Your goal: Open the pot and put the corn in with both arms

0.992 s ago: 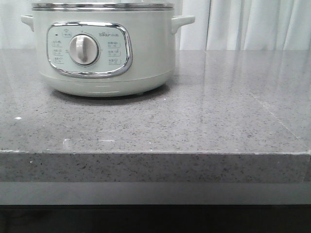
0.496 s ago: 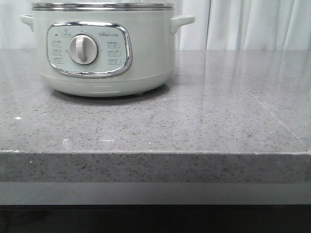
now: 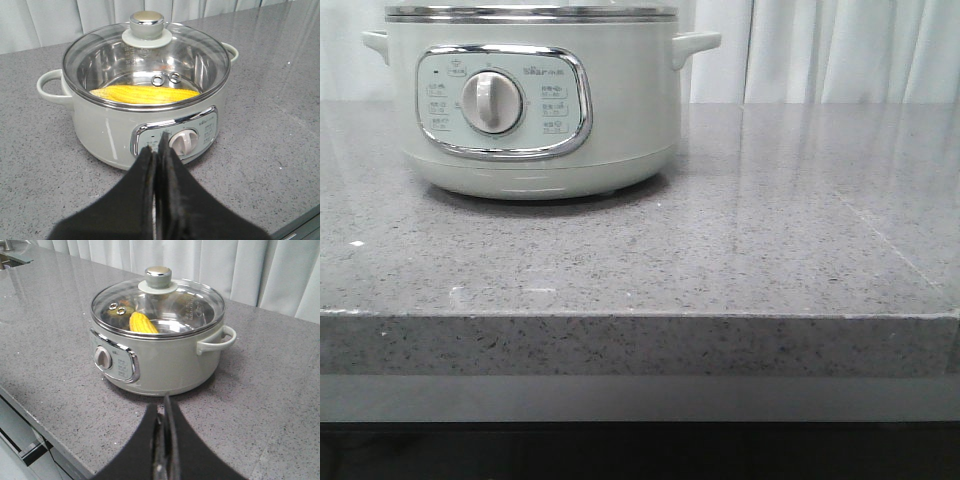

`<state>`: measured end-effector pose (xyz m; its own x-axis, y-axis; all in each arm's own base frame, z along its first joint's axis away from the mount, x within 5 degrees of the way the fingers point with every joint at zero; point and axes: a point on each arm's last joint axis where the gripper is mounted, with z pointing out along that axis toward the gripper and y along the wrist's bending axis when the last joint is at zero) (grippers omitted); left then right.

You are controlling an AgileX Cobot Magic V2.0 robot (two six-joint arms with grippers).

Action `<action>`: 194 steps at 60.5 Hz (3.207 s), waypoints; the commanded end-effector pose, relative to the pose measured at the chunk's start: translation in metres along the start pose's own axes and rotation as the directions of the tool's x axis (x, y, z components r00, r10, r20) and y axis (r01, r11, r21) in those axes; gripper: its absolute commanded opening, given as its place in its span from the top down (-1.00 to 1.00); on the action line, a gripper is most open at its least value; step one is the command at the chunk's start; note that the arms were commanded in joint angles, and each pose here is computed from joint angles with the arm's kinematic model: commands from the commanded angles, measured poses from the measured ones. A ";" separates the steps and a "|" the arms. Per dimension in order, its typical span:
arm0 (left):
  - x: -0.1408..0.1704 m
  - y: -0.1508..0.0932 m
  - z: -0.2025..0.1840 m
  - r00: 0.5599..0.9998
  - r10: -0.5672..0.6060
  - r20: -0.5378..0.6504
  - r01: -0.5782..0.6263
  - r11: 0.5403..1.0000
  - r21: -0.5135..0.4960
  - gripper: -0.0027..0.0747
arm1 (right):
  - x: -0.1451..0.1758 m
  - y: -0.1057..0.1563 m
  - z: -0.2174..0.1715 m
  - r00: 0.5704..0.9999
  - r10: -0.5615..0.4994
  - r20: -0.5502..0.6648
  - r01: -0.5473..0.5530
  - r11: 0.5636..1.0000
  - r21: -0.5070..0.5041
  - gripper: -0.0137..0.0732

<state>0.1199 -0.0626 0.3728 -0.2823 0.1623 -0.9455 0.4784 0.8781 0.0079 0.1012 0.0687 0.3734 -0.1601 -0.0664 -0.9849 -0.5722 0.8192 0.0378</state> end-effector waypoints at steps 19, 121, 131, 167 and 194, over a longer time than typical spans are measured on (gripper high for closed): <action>-0.016 0.001 -0.011 0.990 0.003 0.138 -0.001 1.000 -0.012 0.98 | -0.015 -0.001 -0.004 0.995 -0.008 0.099 0.007 1.000 0.014 0.84; 0.176 0.022 -0.032 0.868 -0.011 0.497 0.238 0.886 -0.397 0.98 | -0.015 -0.001 -0.004 0.995 -0.008 0.099 0.007 1.000 0.014 0.84; 0.176 0.022 -0.032 0.868 -0.011 0.497 0.238 0.886 -0.397 0.98 | -0.015 -0.001 -0.004 0.995 -0.008 0.099 0.007 1.000 0.014 0.84; 0.176 0.022 -0.032 0.868 -0.011 0.497 0.238 0.886 -0.397 0.98 | 0.002 -0.012 -0.020 0.989 -0.017 0.145 -0.002 0.992 0.127 0.84; 0.177 0.022 -0.032 0.869 -0.011 0.495 0.239 0.885 -0.399 0.98 | 0.125 -0.031 -0.053 0.936 -0.103 0.336 -0.076 0.874 0.481 0.84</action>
<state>0.0562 -0.0014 0.2105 0.0742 -0.0802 -0.9940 0.0293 0.9965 -0.0782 0.0585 0.0091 0.2603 0.0650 0.0427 -0.9970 -0.1476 0.9885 0.0327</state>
